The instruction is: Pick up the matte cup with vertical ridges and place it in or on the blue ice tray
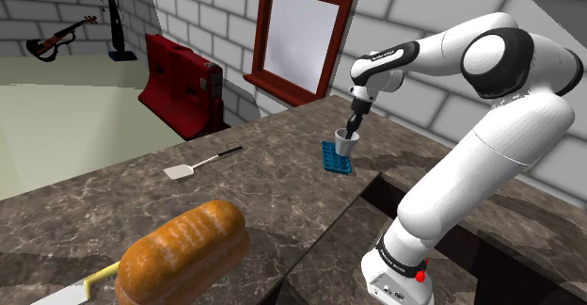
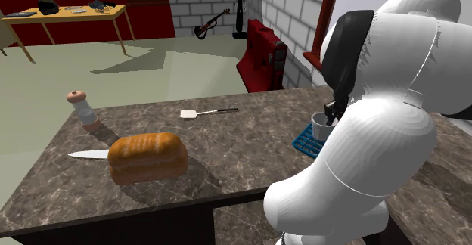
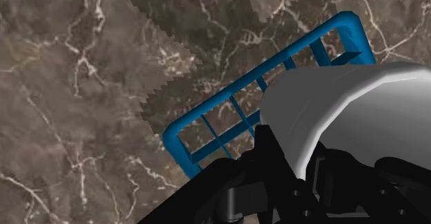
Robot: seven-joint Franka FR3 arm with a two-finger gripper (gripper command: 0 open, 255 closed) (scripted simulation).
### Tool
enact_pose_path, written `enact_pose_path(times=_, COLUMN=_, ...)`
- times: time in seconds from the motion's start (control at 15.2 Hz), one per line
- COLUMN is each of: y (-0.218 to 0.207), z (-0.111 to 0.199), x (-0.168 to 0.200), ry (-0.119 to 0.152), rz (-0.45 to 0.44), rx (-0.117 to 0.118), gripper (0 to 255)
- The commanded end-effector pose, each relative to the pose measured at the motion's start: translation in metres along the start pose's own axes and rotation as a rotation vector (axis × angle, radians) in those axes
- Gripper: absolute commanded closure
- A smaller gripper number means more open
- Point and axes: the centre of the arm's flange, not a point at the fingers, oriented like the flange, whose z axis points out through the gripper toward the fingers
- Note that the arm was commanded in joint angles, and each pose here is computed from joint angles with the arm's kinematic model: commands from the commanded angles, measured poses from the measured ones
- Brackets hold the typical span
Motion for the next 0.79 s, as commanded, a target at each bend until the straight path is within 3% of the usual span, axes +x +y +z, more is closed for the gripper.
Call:
enact_pose_path(times=0.0, y=0.0016, z=0.0092, x=0.0008, ry=0.001, rz=0.0, rx=-0.001, gripper=255)
enact_pose_path(times=0.53, y=0.0016, z=0.0092, x=0.0008, ry=0.001, rz=0.0, rx=-0.001, gripper=255)
enact_pose_path(times=0.59, y=0.0016, z=0.0092, x=0.0008, ry=0.001, rz=0.0, rx=-0.001, gripper=0)
enact_pose_path(times=0.73, y=0.0016, z=0.0092, x=0.0008, ry=0.001, rz=0.0, rx=-0.001, gripper=0)
